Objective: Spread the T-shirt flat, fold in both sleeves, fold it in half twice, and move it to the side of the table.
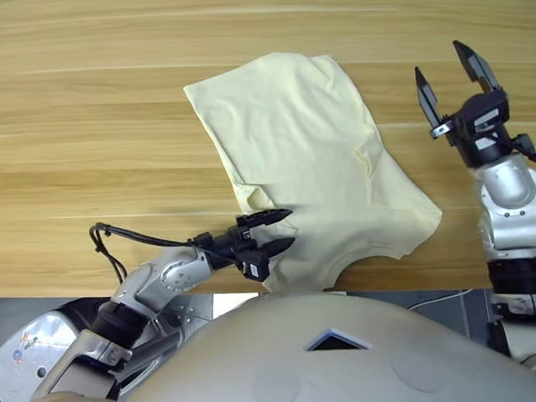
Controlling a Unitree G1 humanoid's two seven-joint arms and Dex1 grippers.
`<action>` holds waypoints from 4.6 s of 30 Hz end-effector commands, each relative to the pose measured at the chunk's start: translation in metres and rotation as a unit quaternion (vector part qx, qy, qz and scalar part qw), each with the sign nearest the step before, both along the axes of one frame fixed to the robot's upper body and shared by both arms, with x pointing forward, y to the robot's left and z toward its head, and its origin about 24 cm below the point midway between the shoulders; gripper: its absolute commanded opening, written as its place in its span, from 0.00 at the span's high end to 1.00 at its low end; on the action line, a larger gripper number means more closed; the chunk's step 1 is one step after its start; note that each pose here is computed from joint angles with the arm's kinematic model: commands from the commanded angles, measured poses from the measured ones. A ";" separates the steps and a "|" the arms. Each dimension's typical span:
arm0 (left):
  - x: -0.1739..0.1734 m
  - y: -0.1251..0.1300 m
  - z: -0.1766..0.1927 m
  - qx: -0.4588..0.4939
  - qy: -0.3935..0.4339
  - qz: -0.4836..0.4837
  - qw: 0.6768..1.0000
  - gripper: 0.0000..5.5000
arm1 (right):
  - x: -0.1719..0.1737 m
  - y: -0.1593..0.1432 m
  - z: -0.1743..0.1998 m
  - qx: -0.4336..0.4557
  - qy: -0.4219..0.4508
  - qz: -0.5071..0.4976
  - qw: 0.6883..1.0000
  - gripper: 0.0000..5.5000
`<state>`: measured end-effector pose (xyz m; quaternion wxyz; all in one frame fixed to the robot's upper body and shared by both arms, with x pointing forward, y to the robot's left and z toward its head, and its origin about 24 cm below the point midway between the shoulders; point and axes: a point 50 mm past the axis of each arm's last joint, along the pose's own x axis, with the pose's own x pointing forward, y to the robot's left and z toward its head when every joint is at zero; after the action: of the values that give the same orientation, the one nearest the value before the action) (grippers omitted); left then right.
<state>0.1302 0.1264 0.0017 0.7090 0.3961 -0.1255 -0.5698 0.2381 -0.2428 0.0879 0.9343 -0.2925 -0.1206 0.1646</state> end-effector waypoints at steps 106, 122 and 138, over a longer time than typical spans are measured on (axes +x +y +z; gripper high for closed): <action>0.072 -0.017 0.046 -0.103 -0.206 0.117 0.966 0.40 | 0.156 0.119 -0.004 -0.259 0.069 -0.002 0.964 0.54; 0.008 0.144 0.014 0.247 -0.023 0.269 0.931 0.40 | -0.122 -0.028 -0.075 -0.294 0.162 0.196 0.921 0.54; -0.038 0.122 0.022 0.264 0.114 0.113 0.951 0.40 | -0.149 0.012 -0.049 -0.322 0.204 0.300 0.874 0.54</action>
<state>0.1091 0.2384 0.0399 0.6942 0.5151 0.0844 -0.4956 0.0828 -0.2304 0.0394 0.7064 -0.4747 0.0489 0.5227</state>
